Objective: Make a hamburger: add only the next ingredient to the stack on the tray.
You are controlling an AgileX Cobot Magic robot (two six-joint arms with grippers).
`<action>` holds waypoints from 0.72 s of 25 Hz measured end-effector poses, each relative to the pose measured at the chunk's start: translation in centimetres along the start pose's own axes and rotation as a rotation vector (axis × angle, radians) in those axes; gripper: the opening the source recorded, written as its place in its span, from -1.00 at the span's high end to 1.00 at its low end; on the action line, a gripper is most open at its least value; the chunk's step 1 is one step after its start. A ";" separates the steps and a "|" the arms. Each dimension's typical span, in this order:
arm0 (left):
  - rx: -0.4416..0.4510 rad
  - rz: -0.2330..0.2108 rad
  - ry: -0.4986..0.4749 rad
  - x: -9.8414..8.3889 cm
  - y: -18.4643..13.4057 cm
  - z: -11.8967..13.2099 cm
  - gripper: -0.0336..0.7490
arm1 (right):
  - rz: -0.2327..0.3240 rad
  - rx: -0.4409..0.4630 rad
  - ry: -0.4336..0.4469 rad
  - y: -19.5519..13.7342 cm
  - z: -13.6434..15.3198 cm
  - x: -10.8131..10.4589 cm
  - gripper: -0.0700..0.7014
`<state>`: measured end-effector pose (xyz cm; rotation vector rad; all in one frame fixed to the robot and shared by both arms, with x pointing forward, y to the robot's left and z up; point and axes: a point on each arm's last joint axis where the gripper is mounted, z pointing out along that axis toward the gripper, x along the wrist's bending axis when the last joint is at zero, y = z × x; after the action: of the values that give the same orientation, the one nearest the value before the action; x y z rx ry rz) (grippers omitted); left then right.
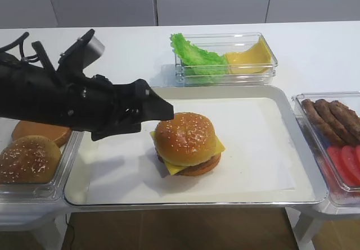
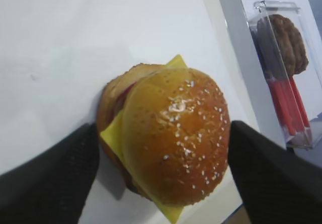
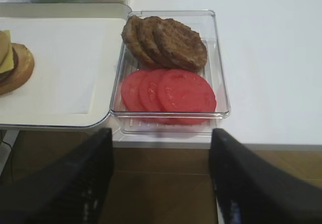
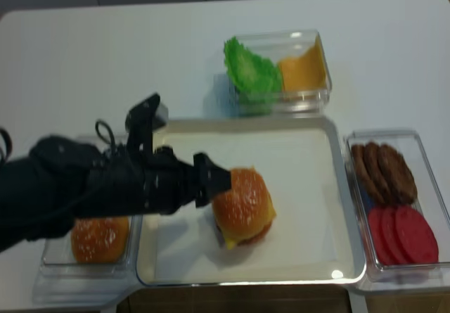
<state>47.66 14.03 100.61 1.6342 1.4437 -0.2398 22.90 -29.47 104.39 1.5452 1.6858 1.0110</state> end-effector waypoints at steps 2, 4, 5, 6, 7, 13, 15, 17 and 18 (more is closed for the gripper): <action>-0.018 0.020 0.013 -0.2 0.1 -0.5 -0.60 | 0.000 0.000 0.000 0.0 0.0 0.0 -0.40; -0.028 0.026 0.026 -0.3 0.2 -0.9 -0.60 | 0.000 0.000 0.000 0.0 0.0 0.0 -0.40; -0.033 0.036 0.030 -0.4 0.3 -1.2 -0.60 | 0.000 0.000 0.000 0.0 0.0 0.0 -0.40; -0.038 0.044 0.039 -0.3 0.4 -1.5 -0.60 | 0.000 0.000 0.000 0.0 0.0 0.0 -0.40; -0.042 0.051 0.046 -0.3 0.4 -1.8 -0.60 | 0.000 0.000 0.000 0.0 0.0 0.0 -0.40; -0.039 0.118 0.127 0.6 0.8 -4.1 -0.58 | 0.000 0.000 0.000 0.0 0.0 0.0 -0.40; -0.019 0.131 0.162 1.2 0.9 -5.0 -0.58 | 0.000 0.000 0.000 0.0 0.0 0.0 -0.40; 0.020 0.135 0.209 2.0 0.7 -5.9 -0.56 | 0.000 0.000 0.000 0.0 0.0 0.0 -0.40; 0.032 0.136 0.234 2.3 0.7 -6.5 -0.55 | 0.000 0.000 0.000 0.0 0.0 0.0 -0.40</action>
<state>46.32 20.33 103.06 1.8258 1.4991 0.0063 22.90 -29.47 104.39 1.5452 1.6858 1.0110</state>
